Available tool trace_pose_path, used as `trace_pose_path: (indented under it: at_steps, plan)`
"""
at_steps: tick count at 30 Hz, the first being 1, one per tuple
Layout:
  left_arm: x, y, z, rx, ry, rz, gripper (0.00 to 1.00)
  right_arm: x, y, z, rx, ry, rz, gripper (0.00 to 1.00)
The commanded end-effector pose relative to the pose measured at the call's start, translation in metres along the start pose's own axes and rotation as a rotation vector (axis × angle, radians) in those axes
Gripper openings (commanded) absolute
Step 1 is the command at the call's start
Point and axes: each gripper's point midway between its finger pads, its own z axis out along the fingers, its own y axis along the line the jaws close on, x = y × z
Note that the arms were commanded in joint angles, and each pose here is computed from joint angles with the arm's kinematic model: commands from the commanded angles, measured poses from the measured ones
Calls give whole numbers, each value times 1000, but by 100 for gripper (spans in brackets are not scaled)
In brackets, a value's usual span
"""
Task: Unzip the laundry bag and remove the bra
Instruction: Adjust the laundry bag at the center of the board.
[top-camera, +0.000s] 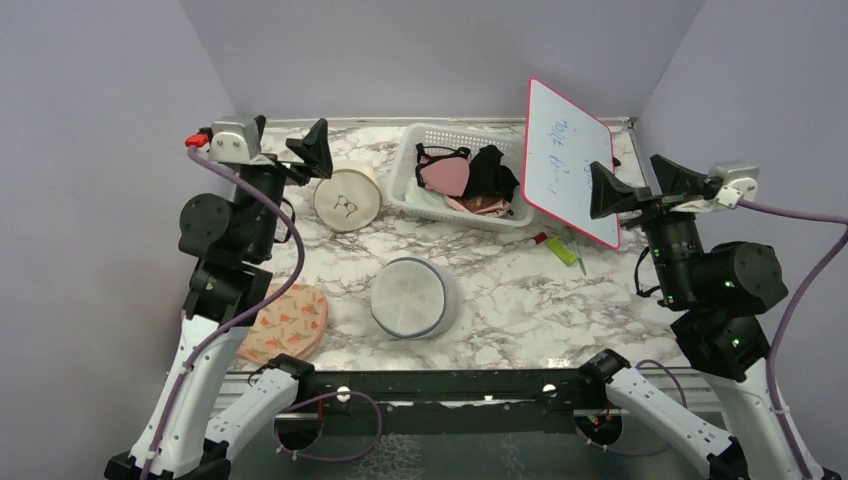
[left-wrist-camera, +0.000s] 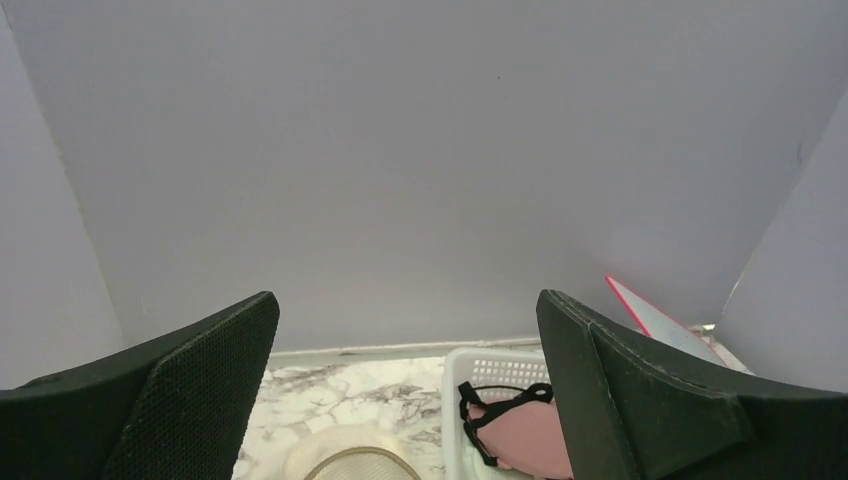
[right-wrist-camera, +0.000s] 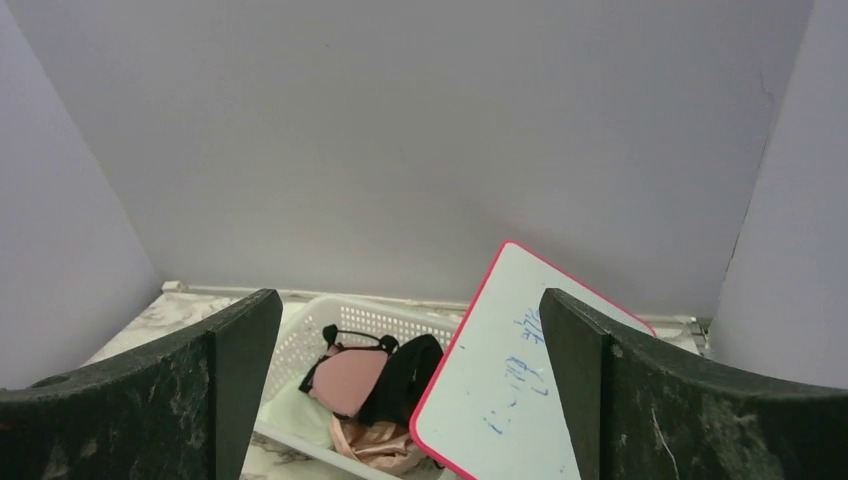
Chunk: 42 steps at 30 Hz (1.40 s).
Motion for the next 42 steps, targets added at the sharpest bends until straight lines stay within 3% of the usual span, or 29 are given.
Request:
trace_pose_path:
  at_steps: [1,12,16,24,30,37,42]
  plan:
    - [27,-1,16,11,64,-26,99,31,7,18,-3,55,9,100]
    - [110,8,47,16,261,-66,99,134,1,46,88,296,71,100]
    - [133,3,50,55,313,-88,99,161,9,48,44,359,94,100]
    - [155,-15,43,118,374,-58,99,192,34,33,-81,522,184,100]
    - [159,-27,38,137,374,-65,99,230,38,13,-73,682,235,100]
    - [170,-33,36,155,398,-78,99,249,84,-5,-366,735,287,100]
    - [174,-32,36,147,408,-79,99,266,131,-23,-599,856,448,100]
